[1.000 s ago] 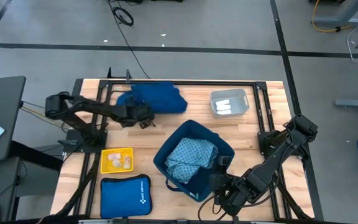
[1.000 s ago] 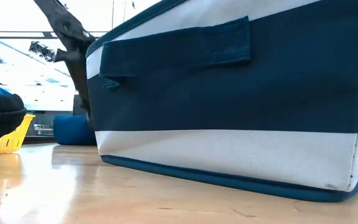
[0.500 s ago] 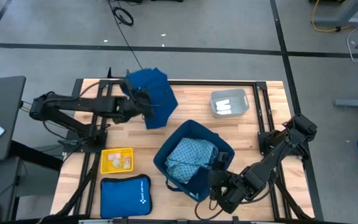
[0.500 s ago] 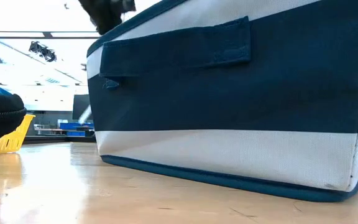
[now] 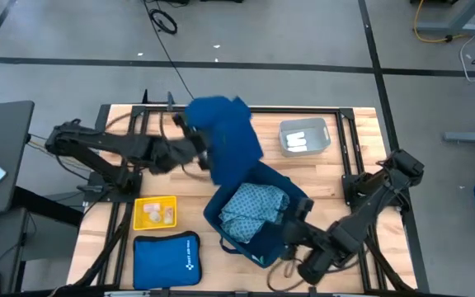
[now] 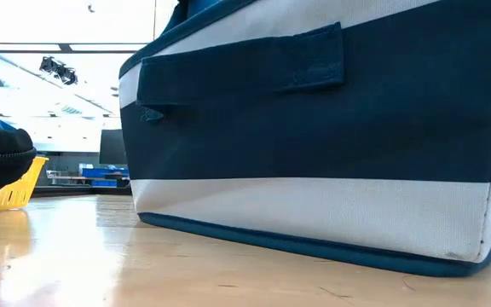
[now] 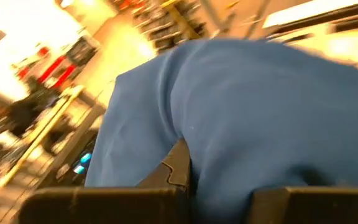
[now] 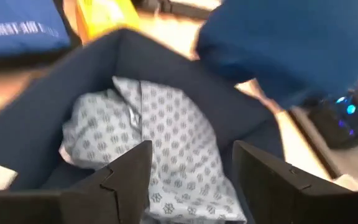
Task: Pick & place medical supplies in basket/bin
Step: Put the blue patient gown into the blue bin
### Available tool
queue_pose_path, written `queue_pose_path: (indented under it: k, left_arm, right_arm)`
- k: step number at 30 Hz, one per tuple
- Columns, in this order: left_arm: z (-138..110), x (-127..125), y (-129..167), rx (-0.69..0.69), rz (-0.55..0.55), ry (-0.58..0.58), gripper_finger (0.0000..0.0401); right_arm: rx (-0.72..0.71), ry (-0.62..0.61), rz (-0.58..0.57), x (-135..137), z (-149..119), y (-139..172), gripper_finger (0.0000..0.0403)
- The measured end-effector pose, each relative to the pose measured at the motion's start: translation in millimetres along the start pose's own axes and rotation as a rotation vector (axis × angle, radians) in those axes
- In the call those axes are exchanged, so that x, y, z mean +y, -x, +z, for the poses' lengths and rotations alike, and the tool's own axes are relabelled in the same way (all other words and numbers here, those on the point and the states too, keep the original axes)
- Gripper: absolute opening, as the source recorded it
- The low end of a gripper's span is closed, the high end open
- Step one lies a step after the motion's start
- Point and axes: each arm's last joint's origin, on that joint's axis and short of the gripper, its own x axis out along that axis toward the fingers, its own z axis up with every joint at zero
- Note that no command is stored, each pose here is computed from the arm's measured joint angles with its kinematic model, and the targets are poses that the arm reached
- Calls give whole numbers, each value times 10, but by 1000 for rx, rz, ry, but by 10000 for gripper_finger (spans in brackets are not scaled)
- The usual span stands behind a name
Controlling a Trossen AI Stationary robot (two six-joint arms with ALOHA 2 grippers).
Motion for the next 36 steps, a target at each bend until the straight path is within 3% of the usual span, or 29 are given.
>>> queue_pose_path:
  k: [12, 20, 26, 31, 33, 36]
  left_arm:
    - [244, -1109, 251, -250, -351, 8, 31]
    - [75, -1760, 7, -208, -619, 38, 31]
    - [-128, -2087, -293, -105, -827, 66, 31]
    - [-248, -2271, -390, -94, -856, -12, 32]
    - [-250, -2289, -391, -107, -857, -27, 51]
    - [-234, -2286, -375, -127, -858, -42, 116]
  right_arm:
    - [-249, -35, -44, -90, -9, 553, 233]
    - [-270, -33, -45, -83, -21, 598, 233]
    - [-268, -33, -43, -82, -21, 597, 233]
    - [-254, -31, -29, -79, -25, 596, 233]
    - [-251, -30, -26, -78, -26, 596, 233]
    - [-249, -29, -24, -77, -27, 595, 233]
